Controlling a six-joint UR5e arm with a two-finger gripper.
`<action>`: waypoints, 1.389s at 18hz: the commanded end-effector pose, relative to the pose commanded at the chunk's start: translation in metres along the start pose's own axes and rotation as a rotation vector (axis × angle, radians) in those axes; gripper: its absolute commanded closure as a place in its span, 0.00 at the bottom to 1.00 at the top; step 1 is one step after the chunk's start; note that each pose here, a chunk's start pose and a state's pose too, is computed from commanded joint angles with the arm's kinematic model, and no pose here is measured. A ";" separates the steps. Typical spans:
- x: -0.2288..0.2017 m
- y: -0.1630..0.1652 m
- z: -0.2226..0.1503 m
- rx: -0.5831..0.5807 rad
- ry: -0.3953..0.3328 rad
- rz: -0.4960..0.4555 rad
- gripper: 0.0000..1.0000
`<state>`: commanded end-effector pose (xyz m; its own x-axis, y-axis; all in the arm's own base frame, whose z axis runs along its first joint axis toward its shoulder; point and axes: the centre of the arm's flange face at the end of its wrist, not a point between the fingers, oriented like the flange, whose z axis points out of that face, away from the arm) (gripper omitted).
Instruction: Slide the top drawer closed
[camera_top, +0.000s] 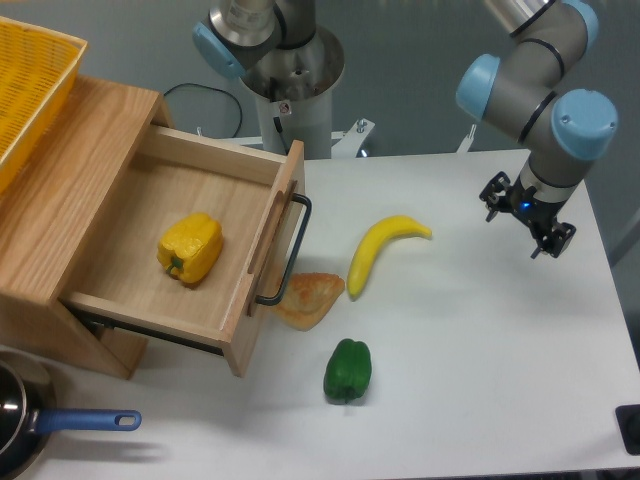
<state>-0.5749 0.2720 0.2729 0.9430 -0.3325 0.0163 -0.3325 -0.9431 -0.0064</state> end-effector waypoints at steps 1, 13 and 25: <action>0.000 0.000 0.000 0.000 0.000 0.002 0.00; 0.004 0.001 -0.001 -0.021 0.007 -0.005 0.00; 0.032 -0.054 -0.004 -0.012 0.008 -0.353 0.00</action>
<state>-0.5267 0.3119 0.2778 0.9996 0.0136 0.0232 0.0133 -0.9998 0.0128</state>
